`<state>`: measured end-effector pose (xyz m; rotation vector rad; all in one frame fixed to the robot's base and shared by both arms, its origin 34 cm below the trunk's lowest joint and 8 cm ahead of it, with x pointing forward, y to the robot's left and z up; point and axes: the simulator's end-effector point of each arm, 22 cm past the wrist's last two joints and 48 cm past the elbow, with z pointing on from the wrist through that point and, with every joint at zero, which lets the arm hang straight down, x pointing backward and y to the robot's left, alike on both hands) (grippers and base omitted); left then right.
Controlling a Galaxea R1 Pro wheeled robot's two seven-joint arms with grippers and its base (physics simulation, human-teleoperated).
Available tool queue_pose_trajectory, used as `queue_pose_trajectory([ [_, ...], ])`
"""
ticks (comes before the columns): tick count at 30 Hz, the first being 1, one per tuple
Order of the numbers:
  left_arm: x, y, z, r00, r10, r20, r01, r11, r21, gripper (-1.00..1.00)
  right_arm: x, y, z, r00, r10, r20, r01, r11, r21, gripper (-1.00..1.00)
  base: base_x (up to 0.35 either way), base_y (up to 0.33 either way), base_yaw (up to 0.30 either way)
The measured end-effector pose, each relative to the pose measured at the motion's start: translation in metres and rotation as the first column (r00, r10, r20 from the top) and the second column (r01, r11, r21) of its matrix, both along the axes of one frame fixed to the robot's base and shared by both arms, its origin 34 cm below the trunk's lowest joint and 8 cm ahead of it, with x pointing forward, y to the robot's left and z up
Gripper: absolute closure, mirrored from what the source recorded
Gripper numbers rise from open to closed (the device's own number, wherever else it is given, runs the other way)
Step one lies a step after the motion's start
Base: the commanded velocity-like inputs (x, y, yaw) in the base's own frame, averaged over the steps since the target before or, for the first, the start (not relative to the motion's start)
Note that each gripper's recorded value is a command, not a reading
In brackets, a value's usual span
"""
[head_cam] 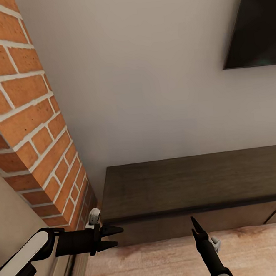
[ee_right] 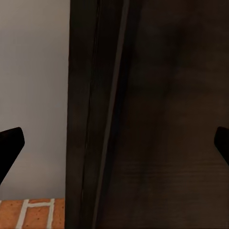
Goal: Place each of the two pumpkins and all three candles from the living room inside a cabinet in the living room (use any cabinet), then make sure every cabinet is closed, and position the cauldron so it is next to a table in the living room.
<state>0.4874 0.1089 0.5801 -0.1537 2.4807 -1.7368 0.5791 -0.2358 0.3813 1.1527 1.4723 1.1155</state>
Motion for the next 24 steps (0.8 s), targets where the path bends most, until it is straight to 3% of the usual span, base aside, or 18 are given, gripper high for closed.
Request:
queue_pose_trajectory([
  [24, -0.0014, -0.0015, -0.0008, 1.000, -0.004, -0.002, 0.004, 1.000, 0.000, -1.00, -0.0004, -0.0004, -0.0029, 1.000, -0.001, -0.013, 0.001, 1.000, -0.002, -1.00, 0.015, 0.000, 0.000],
])
